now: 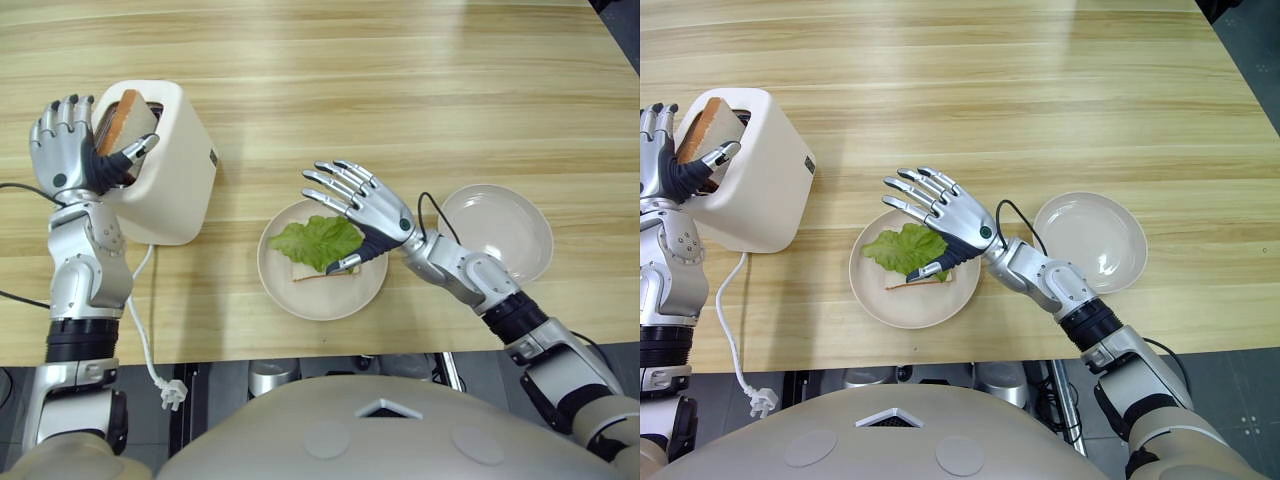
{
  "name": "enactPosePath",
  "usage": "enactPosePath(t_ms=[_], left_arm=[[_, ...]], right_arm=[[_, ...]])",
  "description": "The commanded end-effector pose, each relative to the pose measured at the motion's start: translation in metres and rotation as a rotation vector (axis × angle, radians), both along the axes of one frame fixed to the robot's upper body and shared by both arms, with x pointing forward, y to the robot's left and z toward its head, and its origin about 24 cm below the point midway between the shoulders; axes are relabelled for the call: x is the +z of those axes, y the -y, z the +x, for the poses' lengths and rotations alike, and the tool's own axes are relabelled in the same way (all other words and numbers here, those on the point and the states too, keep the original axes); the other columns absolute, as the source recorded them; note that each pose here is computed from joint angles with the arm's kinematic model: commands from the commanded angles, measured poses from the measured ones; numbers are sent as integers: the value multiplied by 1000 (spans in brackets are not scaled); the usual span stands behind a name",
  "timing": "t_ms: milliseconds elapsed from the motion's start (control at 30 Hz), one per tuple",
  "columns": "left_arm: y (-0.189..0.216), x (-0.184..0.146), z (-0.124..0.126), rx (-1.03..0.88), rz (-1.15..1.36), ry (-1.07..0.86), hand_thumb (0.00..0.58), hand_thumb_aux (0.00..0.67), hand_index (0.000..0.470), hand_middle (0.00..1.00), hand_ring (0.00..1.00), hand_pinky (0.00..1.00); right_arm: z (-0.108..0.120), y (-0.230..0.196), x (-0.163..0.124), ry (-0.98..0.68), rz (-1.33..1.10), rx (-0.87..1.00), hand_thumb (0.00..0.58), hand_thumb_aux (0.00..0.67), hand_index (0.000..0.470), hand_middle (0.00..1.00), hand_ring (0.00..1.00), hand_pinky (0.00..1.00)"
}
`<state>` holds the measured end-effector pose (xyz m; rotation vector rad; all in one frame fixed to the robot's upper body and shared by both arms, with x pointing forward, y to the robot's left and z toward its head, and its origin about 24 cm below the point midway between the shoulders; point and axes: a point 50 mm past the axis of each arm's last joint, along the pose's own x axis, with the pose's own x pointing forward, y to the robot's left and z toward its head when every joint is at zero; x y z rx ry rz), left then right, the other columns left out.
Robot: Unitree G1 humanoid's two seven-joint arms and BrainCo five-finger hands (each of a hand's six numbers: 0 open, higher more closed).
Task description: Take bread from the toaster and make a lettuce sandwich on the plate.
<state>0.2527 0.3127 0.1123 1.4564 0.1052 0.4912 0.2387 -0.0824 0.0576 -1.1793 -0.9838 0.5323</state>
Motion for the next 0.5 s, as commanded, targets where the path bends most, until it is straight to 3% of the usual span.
enactPosePath(t_ms=[33, 67, 100, 133, 500], left_arm=[[0, 4, -5, 9, 2, 1, 447, 349, 240, 0, 0, 0], [2, 4, -5, 2, 0, -8, 447, 349, 240, 0, 0, 0], [4, 3, -6, -5, -5, -14, 541, 497, 341, 0, 0, 0], [6, 3, -6, -12, -12, -21, 580, 667, 458, 0, 0, 0], [9, -5, -6, -26, -44, -67, 580, 670, 460, 0, 0, 0]], right_arm=[[3, 6, 0, -6, -5, -32, 0, 0, 0, 0, 0, 0], [3, 6, 0, -5, -3, -34, 0, 0, 0, 0, 0, 0], [4, 6, 1, -4, -2, -36, 0, 0, 0, 0, 0, 0], [4, 6, 1, -5, 0, -39, 0, 0, 0, 0, 0, 0], [6, 6, -1, -10, 11, -53, 0, 0, 0, 0, 0, 0]])
